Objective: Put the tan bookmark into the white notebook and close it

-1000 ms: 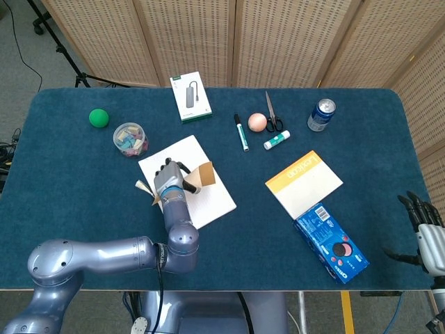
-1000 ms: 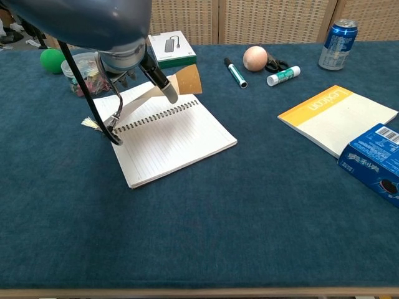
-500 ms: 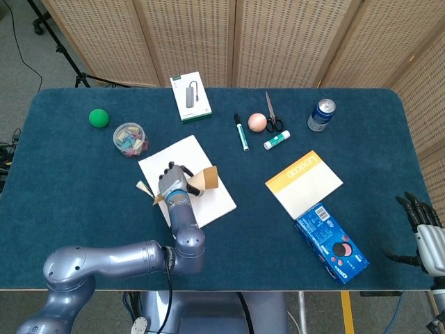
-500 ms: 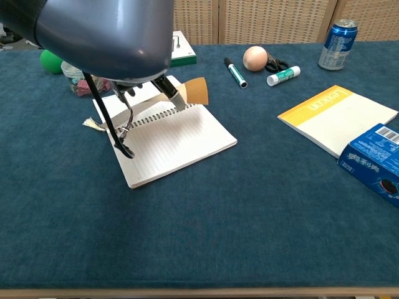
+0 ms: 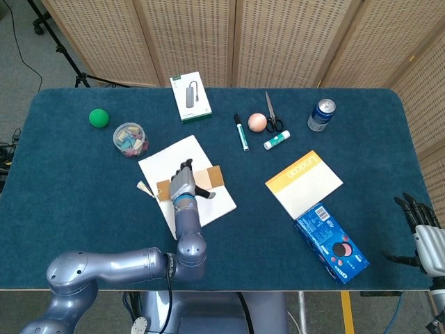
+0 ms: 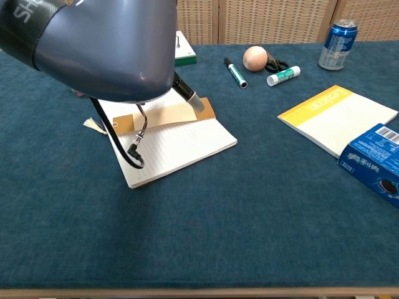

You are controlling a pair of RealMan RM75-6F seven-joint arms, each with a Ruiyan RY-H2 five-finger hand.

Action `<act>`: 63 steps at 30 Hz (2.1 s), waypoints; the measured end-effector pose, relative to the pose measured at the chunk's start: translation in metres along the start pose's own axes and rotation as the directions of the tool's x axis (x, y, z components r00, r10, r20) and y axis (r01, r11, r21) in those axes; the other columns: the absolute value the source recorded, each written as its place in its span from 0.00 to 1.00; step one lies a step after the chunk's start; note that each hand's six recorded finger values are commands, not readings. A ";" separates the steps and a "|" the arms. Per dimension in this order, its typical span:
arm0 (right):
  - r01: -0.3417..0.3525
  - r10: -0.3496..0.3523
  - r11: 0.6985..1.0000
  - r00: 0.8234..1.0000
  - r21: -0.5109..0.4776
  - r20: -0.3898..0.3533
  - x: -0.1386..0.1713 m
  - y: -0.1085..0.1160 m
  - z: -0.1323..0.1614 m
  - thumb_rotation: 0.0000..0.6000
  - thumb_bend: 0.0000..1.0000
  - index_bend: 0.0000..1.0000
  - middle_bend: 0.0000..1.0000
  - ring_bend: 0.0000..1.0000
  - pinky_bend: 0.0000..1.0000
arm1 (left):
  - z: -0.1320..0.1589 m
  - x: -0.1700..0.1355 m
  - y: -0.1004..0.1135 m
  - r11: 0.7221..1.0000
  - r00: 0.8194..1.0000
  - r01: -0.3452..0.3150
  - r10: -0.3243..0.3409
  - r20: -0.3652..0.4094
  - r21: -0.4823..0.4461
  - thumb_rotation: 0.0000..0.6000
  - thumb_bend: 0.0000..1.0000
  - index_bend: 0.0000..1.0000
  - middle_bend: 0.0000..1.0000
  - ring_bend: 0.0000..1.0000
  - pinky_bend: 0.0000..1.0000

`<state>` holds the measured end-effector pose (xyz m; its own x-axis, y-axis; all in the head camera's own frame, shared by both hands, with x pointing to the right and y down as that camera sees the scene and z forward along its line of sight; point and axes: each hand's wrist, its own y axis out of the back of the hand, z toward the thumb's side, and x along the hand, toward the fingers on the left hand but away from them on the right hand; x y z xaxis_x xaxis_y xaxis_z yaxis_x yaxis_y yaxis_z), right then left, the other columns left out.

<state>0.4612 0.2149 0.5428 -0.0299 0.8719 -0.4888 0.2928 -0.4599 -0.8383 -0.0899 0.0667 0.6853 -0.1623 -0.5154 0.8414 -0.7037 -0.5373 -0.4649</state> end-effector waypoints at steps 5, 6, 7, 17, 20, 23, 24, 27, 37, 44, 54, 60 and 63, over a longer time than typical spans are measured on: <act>0.000 0.000 1.000 1.000 -0.002 0.001 0.000 0.001 -0.001 1.00 0.00 0.00 0.00 0.00 0.00 | 0.007 -0.002 0.005 1.000 0.998 -0.009 0.008 0.066 0.011 1.00 0.15 0.00 0.00 0.00 0.00; 0.000 0.000 1.000 1.000 -0.002 0.000 0.000 0.001 0.000 1.00 0.00 0.00 0.00 0.00 0.00 | 0.009 -0.003 0.007 1.000 0.996 -0.007 0.005 0.092 0.020 1.00 0.16 0.00 0.00 0.00 0.00; -0.001 0.001 1.000 1.000 -0.002 -0.001 0.000 0.000 0.000 1.00 0.00 0.00 0.00 0.00 0.00 | 0.010 -0.004 0.009 1.000 0.994 -0.006 0.002 0.113 0.031 1.00 0.16 0.00 0.00 0.00 0.00; -0.013 0.013 1.000 1.000 0.008 -0.006 0.000 -0.003 0.003 1.00 0.00 0.00 0.00 0.00 0.00 | -0.014 0.001 0.056 0.982 0.957 0.077 -0.121 0.265 0.172 1.00 0.17 0.00 0.00 0.00 0.00; -0.015 0.015 1.000 1.000 0.012 -0.005 -0.001 -0.004 0.004 1.00 0.00 0.00 0.00 0.00 0.00 | -0.027 -0.003 0.055 0.964 0.929 0.154 -0.216 0.300 0.215 1.00 0.17 0.00 0.00 0.00 0.00; -0.019 0.019 1.000 1.000 0.014 -0.008 -0.001 -0.006 0.005 1.00 0.00 0.00 0.00 0.00 0.00 | -0.042 -0.010 0.051 0.933 0.888 0.226 -0.316 0.333 0.282 1.00 0.18 0.00 0.00 0.00 0.00; -0.020 0.021 1.000 1.000 0.014 -0.009 -0.001 -0.006 0.006 1.00 0.00 0.00 0.00 0.00 0.00 | -0.050 -0.014 0.049 0.917 0.870 0.251 -0.354 0.344 0.311 1.00 0.18 0.00 0.00 0.00 0.00; -0.023 0.023 1.000 1.000 0.016 -0.010 -0.001 -0.007 0.006 1.00 0.00 0.00 0.00 0.00 0.00 | -0.070 -0.024 0.045 0.876 0.824 0.301 -0.438 0.360 0.376 1.00 0.18 0.00 0.00 0.00 0.00; -0.025 0.025 1.000 1.000 0.014 -0.010 -0.001 -0.007 0.006 1.00 0.00 0.00 0.00 0.00 0.00 | -0.115 -0.030 0.050 0.843 0.810 0.296 -0.471 0.350 0.449 1.00 0.21 0.00 0.00 0.00 0.00; -0.033 0.033 0.999 0.999 0.016 -0.010 -0.001 -0.008 0.006 1.00 0.00 0.00 0.00 0.00 0.00 | -0.126 -0.022 0.060 0.853 0.830 0.266 -0.440 0.344 0.448 1.00 0.21 0.00 0.00 0.00 0.00; -0.045 0.045 0.999 0.999 0.021 -0.006 -0.001 -0.010 0.006 1.00 0.00 0.00 0.00 0.00 0.00 | -0.128 -0.005 0.067 0.876 0.853 0.242 -0.397 0.339 0.416 1.00 0.21 0.00 0.00 0.00 0.00; -0.046 0.047 0.999 0.999 0.020 -0.004 -0.001 -0.010 0.006 1.00 0.00 0.00 0.00 0.00 0.00 | -0.136 -0.009 0.058 0.850 0.843 0.295 -0.446 0.300 0.436 1.00 0.21 0.00 0.00 0.00 0.00; -0.049 0.049 0.999 0.999 0.021 -0.007 -0.001 -0.010 0.007 1.00 0.00 0.00 0.00 0.00 0.00 | -0.136 -0.011 0.056 0.841 0.840 0.302 -0.457 0.291 0.449 1.00 0.21 0.00 0.00 0.00 0.00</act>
<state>0.4516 0.2178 0.5501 -0.0093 0.8494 -0.5277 0.2738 -0.5054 -0.8183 -0.2215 0.1329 0.6875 0.3871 -0.3819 0.8392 -0.3303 -0.9072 -0.2605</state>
